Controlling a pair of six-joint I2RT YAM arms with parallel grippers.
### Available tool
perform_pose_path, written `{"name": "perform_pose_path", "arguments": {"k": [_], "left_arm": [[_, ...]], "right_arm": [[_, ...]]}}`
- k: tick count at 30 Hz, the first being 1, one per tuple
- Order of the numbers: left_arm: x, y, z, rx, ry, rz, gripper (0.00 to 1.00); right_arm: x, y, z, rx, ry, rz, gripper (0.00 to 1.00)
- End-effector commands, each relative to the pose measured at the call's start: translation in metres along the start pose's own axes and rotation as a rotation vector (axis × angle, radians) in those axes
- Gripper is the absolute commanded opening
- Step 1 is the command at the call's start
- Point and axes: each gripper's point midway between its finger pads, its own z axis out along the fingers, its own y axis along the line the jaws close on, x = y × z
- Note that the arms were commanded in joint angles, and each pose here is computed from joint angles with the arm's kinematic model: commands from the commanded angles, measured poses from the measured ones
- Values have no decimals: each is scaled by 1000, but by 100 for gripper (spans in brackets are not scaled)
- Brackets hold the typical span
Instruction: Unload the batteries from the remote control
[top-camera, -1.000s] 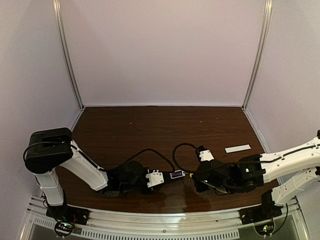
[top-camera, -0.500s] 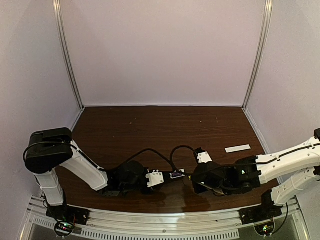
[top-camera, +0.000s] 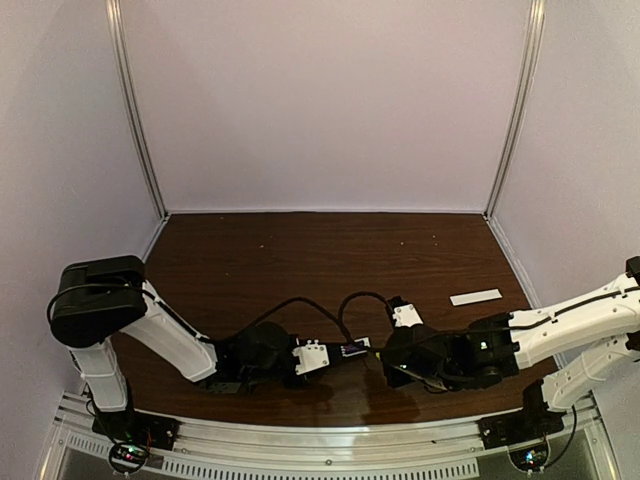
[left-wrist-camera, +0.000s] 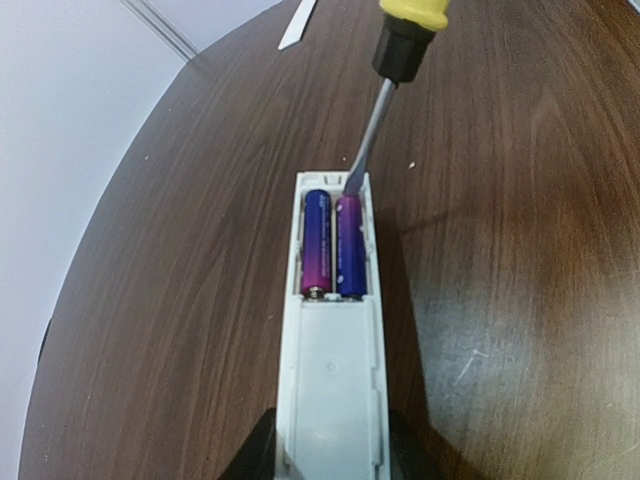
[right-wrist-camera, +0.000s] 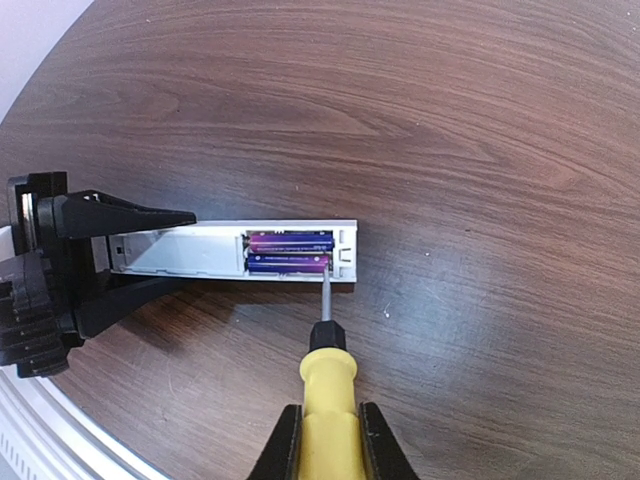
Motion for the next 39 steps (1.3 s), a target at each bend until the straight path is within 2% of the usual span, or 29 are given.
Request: {"name": "perform_pose_path", "arguments": {"k": [1,17,39], "left_arm": [[-20,8,2,-31,-63,-1,0],[-19,7,3,-30,-60,2,0],[-21,0,3,1,-73,15,0]], "right_arm": [[4,-7,5,23,-1,-8,0],[7,-19,5,70,-2,-7,0],[4,-5,16,45,-20,-35,0]]}}
